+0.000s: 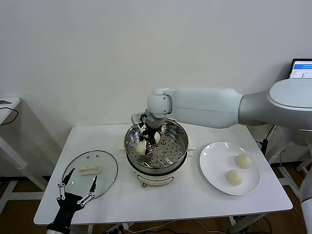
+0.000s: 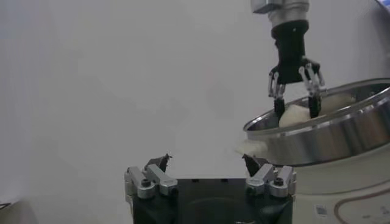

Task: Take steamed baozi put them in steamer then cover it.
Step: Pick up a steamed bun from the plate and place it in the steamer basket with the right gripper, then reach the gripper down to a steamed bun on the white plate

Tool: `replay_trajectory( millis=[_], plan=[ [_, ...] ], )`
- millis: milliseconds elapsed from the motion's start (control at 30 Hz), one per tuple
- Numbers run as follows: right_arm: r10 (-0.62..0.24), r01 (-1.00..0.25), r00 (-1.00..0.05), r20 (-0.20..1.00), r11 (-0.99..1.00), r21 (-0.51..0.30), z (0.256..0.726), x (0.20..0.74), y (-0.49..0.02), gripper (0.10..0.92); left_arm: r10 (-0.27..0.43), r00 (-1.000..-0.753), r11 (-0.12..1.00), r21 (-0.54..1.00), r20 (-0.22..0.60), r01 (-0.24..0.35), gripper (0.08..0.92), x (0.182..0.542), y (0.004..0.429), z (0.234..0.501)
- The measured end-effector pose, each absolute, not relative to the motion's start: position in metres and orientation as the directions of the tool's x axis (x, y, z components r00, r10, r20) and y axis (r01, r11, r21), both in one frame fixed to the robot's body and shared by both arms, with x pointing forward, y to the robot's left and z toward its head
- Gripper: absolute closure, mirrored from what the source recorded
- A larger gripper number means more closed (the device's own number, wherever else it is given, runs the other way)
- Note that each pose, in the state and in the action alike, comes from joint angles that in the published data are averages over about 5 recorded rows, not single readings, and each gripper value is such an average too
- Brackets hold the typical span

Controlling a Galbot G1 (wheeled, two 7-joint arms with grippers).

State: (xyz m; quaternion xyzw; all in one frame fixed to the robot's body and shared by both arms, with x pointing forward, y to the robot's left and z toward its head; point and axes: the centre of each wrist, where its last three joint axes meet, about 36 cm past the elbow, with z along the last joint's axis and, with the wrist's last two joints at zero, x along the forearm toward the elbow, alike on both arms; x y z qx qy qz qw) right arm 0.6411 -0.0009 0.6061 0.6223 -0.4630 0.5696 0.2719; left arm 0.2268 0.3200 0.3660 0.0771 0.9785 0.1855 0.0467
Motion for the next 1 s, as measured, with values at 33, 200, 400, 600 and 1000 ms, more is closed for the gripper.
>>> replay_trajectory(
  millis=[33, 200, 400, 600, 1000],
  plan=[
    [-0.266, -0.886, -0.078, 0.961, -0.423, -0.189, 0.603, 0.641, 0.000, 0.402, 0.168, -0.984, 0.919, 0.371, -0.062, 0.133, 0.177, 0.227, 0.320, 0.366],
    [-0.266, -0.888, -0.075, 0.961, -0.419, -0.186, 0.593, 0.640, 0.006, 0.382, 0.165, -0.985, 0.918, 0.375, -0.059, 0.131, 0.177, 0.225, 0.322, 0.366],
    [-0.272, -0.887, -0.077, 0.959, -0.420, -0.191, 0.590, 0.639, 0.009, 0.265, 0.162, -0.985, 0.918, 0.375, -0.059, 0.128, 0.177, 0.224, 0.322, 0.367],
    [-0.281, -0.881, -0.088, 0.956, -0.426, -0.207, 0.600, 0.638, 0.004, 0.201, 0.158, -0.986, 0.918, 0.376, -0.058, 0.125, 0.177, 0.224, 0.323, 0.366],
    [-0.281, -0.858, -0.124, 0.952, -0.452, -0.245, 0.682, 0.653, -0.092, 0.200, 0.161, -0.985, 0.920, 0.372, -0.059, 0.128, 0.177, 0.227, 0.321, 0.365]
  ],
)
